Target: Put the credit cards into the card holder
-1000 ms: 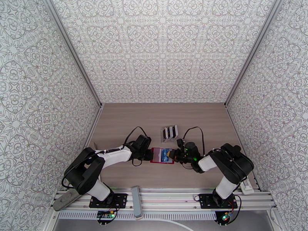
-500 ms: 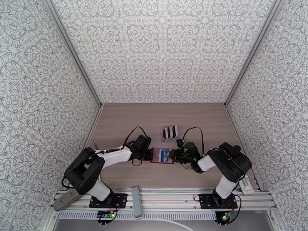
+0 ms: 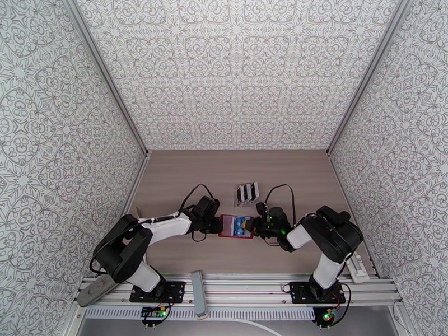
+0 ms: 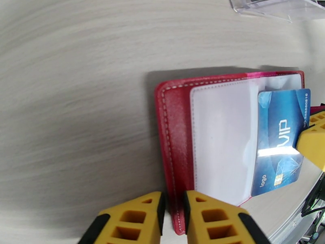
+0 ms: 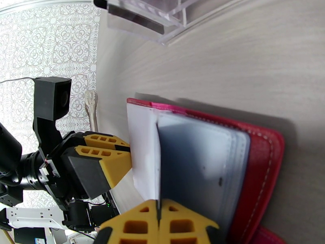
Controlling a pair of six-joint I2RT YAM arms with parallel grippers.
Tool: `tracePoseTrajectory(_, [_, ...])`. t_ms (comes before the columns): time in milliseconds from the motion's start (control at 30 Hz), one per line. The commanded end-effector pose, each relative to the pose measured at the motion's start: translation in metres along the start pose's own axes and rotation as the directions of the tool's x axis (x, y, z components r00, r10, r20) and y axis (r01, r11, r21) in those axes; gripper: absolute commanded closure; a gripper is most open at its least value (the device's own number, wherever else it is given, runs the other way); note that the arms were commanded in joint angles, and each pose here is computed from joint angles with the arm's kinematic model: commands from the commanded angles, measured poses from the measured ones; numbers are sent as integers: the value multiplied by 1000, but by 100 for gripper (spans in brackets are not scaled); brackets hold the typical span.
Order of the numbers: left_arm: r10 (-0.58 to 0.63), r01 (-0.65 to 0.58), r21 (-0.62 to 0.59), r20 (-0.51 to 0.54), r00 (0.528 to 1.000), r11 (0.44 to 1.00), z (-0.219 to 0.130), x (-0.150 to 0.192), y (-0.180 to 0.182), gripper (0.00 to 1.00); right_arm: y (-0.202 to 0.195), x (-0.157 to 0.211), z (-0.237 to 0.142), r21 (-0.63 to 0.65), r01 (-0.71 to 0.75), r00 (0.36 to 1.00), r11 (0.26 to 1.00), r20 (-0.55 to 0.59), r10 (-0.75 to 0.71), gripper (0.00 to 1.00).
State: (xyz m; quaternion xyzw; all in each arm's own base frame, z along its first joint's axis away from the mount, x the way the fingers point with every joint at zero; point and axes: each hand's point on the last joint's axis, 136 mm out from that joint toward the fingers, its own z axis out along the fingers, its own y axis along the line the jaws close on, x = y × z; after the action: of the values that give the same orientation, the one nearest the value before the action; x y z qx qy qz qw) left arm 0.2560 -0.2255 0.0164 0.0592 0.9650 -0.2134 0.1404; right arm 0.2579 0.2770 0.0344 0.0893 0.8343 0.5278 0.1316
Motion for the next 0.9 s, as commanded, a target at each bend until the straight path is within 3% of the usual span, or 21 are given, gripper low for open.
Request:
tracePoseTrajectory(0, [-39,33,-99,-65,997,995,7,23,31,78,0,-6,3,-3,-3,1000,1000,8,3,100])
tracePoseTrajectory(867, [-43,37,-92,-63,997,995,8,24,31,78,1,-8,6,-6,-4,1000,1000,0,4,100])
